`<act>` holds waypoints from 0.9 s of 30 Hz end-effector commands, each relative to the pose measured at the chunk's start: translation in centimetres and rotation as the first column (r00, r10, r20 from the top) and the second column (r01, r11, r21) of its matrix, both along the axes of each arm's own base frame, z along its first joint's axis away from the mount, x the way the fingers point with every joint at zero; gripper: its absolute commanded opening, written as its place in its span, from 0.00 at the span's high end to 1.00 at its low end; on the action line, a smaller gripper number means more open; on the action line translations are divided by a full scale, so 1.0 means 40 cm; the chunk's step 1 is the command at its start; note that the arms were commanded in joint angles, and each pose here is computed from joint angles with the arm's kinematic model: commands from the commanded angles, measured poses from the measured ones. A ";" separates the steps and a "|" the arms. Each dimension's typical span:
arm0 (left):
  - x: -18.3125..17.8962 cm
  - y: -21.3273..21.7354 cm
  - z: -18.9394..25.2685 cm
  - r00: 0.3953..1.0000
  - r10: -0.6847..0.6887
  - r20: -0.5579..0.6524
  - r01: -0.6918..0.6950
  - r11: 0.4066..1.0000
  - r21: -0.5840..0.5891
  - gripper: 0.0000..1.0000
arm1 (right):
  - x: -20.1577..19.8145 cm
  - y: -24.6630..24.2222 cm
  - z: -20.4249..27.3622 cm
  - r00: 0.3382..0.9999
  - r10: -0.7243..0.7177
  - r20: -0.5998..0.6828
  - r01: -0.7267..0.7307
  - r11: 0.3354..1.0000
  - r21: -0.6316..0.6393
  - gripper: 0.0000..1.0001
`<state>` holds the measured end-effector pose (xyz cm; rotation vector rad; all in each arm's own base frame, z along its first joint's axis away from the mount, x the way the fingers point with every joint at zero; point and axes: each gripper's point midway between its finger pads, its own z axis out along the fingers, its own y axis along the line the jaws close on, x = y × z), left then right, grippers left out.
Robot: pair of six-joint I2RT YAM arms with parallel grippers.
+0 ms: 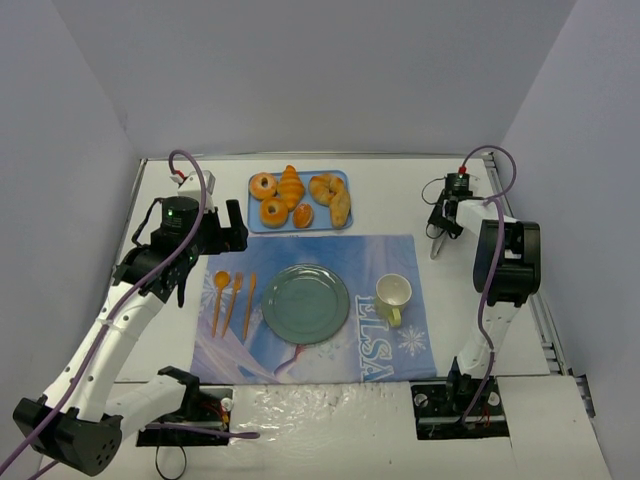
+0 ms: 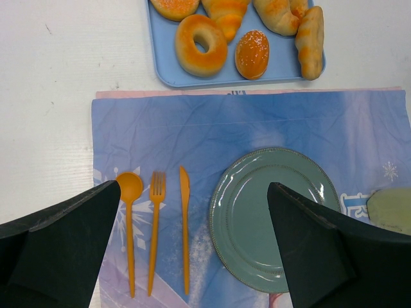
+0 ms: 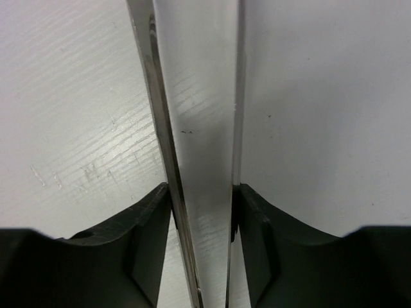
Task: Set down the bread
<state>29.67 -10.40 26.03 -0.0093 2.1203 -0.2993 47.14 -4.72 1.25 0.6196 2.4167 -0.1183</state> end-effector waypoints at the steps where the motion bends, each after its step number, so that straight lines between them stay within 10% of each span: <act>1: 0.022 -0.004 0.051 0.997 0.003 0.073 -0.002 1.000 -0.022 0.03 | 0.005 0.017 0.081 0.998 0.011 0.060 -0.012 1.000 0.012 0.64; 27: 0.019 -0.001 0.056 0.997 0.004 0.079 -0.002 1.000 -0.023 0.03 | -0.063 0.339 0.500 0.898 0.300 0.323 -0.293 0.954 -0.070 0.65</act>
